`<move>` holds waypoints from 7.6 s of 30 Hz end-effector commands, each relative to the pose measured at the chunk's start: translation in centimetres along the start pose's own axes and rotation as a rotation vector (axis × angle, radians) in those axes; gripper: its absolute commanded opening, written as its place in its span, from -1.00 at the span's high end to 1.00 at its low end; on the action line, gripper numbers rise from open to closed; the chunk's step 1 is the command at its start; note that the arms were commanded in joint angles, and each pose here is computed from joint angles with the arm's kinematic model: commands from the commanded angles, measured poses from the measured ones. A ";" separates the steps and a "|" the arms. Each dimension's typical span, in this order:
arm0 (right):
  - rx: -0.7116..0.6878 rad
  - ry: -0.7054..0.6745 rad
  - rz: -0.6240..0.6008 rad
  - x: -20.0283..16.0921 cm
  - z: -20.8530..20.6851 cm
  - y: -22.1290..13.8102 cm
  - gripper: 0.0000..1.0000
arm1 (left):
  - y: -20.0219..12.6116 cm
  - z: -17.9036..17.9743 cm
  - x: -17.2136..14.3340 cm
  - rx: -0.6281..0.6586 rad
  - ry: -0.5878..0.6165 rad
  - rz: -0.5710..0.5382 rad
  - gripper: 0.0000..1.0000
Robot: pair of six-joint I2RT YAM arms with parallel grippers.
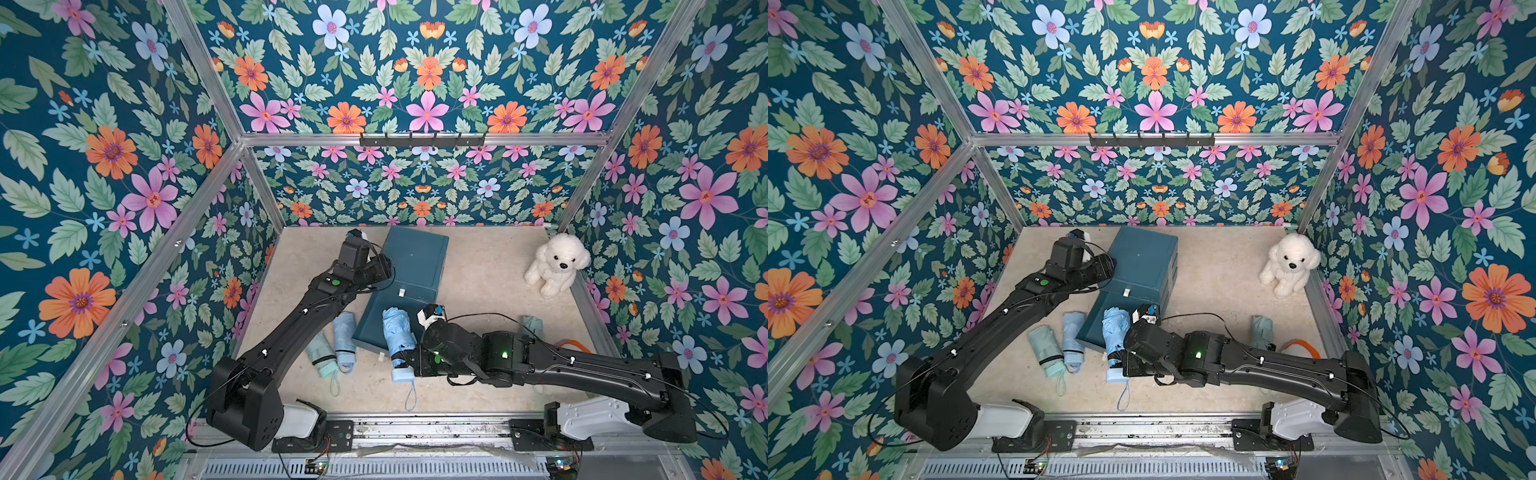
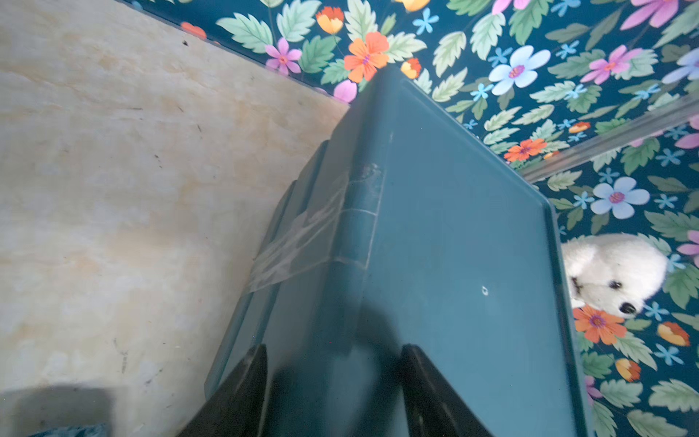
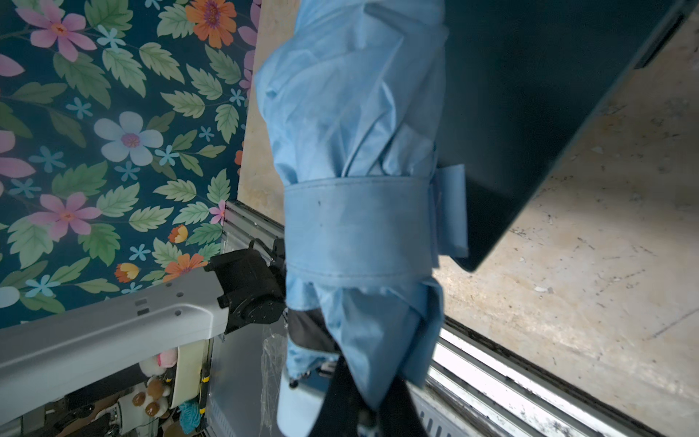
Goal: Place the umbrella in the drawer by color
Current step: Place the umbrella in the drawer, then pick up the umbrella from the center of the board, then place the umbrella in the drawer.
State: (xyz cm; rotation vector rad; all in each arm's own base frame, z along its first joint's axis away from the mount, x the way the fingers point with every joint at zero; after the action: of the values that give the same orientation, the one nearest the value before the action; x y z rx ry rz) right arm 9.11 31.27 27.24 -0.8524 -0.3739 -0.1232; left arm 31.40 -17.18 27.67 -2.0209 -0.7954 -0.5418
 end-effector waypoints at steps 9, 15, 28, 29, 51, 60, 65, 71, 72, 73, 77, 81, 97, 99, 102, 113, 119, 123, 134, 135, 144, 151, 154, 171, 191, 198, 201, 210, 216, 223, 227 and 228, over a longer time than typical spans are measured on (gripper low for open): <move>-0.035 0.115 0.012 1.8 -2.3 1.0 1.00 | -0.1 -2.0 -3.7 -0.095 -0.030 0.107 -0.16; -0.069 0.174 0.029 2.7 -4.2 2.6 1.00 | 0.2 -3.1 -5.1 -0.130 -0.011 0.151 -0.15; -0.119 0.233 -0.042 5.4 -7.0 5.0 1.00 | 0.4 -2.5 -6.6 -0.136 -0.010 0.182 -0.13; -0.129 0.230 -0.056 5.6 -7.0 5.1 1.00 | 0.4 -2.5 -6.6 -0.136 -0.009 0.182 -0.13; -0.283 0.183 -0.141 6.7 -8.9 9.9 0.94 | 0.4 -2.3 -7.0 -0.143 0.004 0.194 -0.12; -0.293 0.136 -0.218 6.7 -8.1 5.2 0.20 | 0.0 -2.3 -6.7 -0.136 0.000 0.172 -0.14; -0.271 0.111 -0.264 6.6 -7.2 2.0 -0.05 | -0.4 -2.5 -6.1 -0.130 -0.002 0.149 -0.20; -0.227 0.069 -0.296 5.2 -6.8 -0.8 -0.04 | -2.9 -3.0 -3.8 -0.102 0.009 0.028 -0.30; -0.213 0.056 -0.302 4.8 -6.8 -1.1 -0.03 | -3.7 -2.9 -3.1 -0.076 0.014 0.001 -0.30; -0.195 0.045 -0.308 4.6 -6.6 -1.3 -0.01 | -4.5 -2.6 -2.6 -0.048 0.019 -0.024 -0.31; -0.112 -0.001 -0.321 3.5 -5.7 -1.8 0.02 | -7.0 1.5 -2.1 0.142 -0.019 -0.119 -0.39; -0.061 -0.044 -0.301 2.6 -4.7 -1.2 0.03 | -7.1 9.2 -4.6 0.353 -0.111 -0.061 -0.42; -0.049 -0.077 -0.264 1.0 -4.1 0.5 0.07 | -0.9 17.7 -12.1 0.465 -0.310 0.154 -0.21; -0.046 -0.074 -0.270 0.9 -4.0 0.4 0.08 | -0.5 17.8 -12.3 0.460 -0.315 0.166 -0.01; -0.037 -0.067 -0.275 0.7 -3.9 0.3 0.08 | -0.4 17.7 -12.3 0.458 -0.315 0.176 0.24; 0.001 -0.093 -0.279 1.6 -1.7 1.2 0.08 | -3.4 13.6 -7.6 0.299 -0.275 0.058 1.00; 0.036 -0.133 -0.347 3.9 1.3 0.4 -0.23 | -9.9 6.0 -1.6 -0.101 -0.170 -0.124 1.00; 0.194 -0.090 -0.305 7.1 2.6 -0.6 -0.31 | -12.7 2.4 0.0 -0.350 -0.132 -0.146 1.00; 0.194 -0.122 -0.334 10.4 4.2 -1.7 -0.30 | -14.7 -1.2 -0.2 -0.703 -0.110 -0.123 1.00; 0.197 -0.126 -0.337 10.4 4.2 -1.7 -0.28 | -14.7 -1.4 -0.2 -0.714 -0.099 -0.121 1.00; 0.269 -0.111 -0.338 11.2 4.0 -1.6 0.31 | -13.3 -1.8 -1.7 -0.740 -0.090 -0.044 1.00; 0.261 -0.097 -0.327 11.0 3.6 -1.8 1.00 | -12.5 -1.5 -2.3 -0.726 -0.099 -0.034 0.63; 0.274 -0.077 -0.322 10.8 3.2 -2.3 1.00 | -12.5 -1.3 -2.2 -0.702 -0.108 -0.067 -0.08; 0.270 0.313 -0.071 3.0 -5.9 -3.3 1.00 | -4.9 1.7 -8.8 -0.286 -0.039 0.040 -0.44; 0.187 0.400 -0.045 2.2 -8.3 -4.0 1.00 | -1.0 1.2 -13.9 -0.127 0.047 0.221 0.61; 0.141 0.430 -0.016 2.8 -9.1 -3.1 1.00 | -1.5 0.6 -14.5 -0.088 0.114 0.233 1.00; 0.147 0.449 -0.018 3.4 -9.5 -3.1 1.00 | -1.7 0.7 -14.5 -0.073 0.125 0.230 1.00; 0.136 0.510 -0.024 4.8 -11.9 -1.5 1.00 | -2.2 -0.1 -14.4 -0.103 0.123 0.235 1.00; 0.106 0.532 -0.061 5.6 -13.4 -0.3 1.00 | -2.1 -0.1 -14.6 -0.096 0.135 0.237 1.00; 0.079 0.528 -0.166 6.9 -14.2 0.5 1.00 | -2.2 -0.3 -14.6 -0.100 0.142 0.238 1.00; 0.085 0.523 -0.258 7.5 -14.4 0.2 1.00 | -2.1 -0.4 -14.6 -0.100 0.143 0.238 1.00; 0.090 0.522 -0.275 7.6 -14.5 0.1 1.00 | -2.1 -0.4 -14.6 -0.100 0.143 0.240 1.00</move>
State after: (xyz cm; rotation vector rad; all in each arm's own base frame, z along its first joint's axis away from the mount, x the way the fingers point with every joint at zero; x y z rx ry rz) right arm 19.05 20.58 20.07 -0.7119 0.0832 -0.4825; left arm 19.84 -20.96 19.52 -2.0624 -0.4715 -0.5840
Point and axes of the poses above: each gripper's point midway between its finger pads, its own y axis out along the fingers, its own z axis along the line the jaws close on, x = y × z, the point moved 8 cm from there along -y, back along the fingers, and after that the axes turned 2 degrees about -y, right-handed, at the moved point
